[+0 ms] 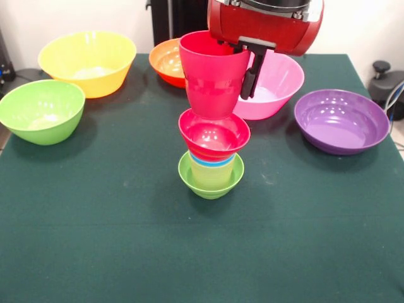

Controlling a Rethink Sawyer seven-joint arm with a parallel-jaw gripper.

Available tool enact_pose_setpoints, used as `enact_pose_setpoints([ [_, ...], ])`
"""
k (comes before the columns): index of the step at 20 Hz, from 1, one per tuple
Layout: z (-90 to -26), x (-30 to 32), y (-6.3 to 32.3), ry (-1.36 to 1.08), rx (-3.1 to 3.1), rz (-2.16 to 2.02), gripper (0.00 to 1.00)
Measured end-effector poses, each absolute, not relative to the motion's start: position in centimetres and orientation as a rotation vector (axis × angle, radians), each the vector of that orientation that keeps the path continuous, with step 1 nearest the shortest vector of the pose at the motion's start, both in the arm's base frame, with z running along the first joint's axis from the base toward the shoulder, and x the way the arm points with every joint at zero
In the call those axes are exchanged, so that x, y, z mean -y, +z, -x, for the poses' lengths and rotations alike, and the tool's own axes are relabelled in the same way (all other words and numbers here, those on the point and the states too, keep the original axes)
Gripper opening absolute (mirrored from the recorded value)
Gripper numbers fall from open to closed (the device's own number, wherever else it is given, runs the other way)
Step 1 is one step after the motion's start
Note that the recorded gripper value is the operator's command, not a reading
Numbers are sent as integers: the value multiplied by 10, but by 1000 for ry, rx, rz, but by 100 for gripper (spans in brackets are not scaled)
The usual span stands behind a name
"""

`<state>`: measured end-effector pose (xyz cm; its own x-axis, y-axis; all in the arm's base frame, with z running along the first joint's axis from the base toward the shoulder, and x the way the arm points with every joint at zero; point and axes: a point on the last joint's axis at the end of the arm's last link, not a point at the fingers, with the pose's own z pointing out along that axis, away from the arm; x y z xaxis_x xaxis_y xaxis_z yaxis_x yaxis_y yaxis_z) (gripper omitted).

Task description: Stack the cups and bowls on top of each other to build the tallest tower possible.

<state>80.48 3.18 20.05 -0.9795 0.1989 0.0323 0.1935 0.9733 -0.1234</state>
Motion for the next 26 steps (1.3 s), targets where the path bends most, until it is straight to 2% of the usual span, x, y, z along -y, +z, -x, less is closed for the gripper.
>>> enact_pose_setpoints([
  [10, -791, -19, 217, 120, 2890, 355, 0],
  [26, -790, -21, 212, 103, 2875, 357, 0],
])
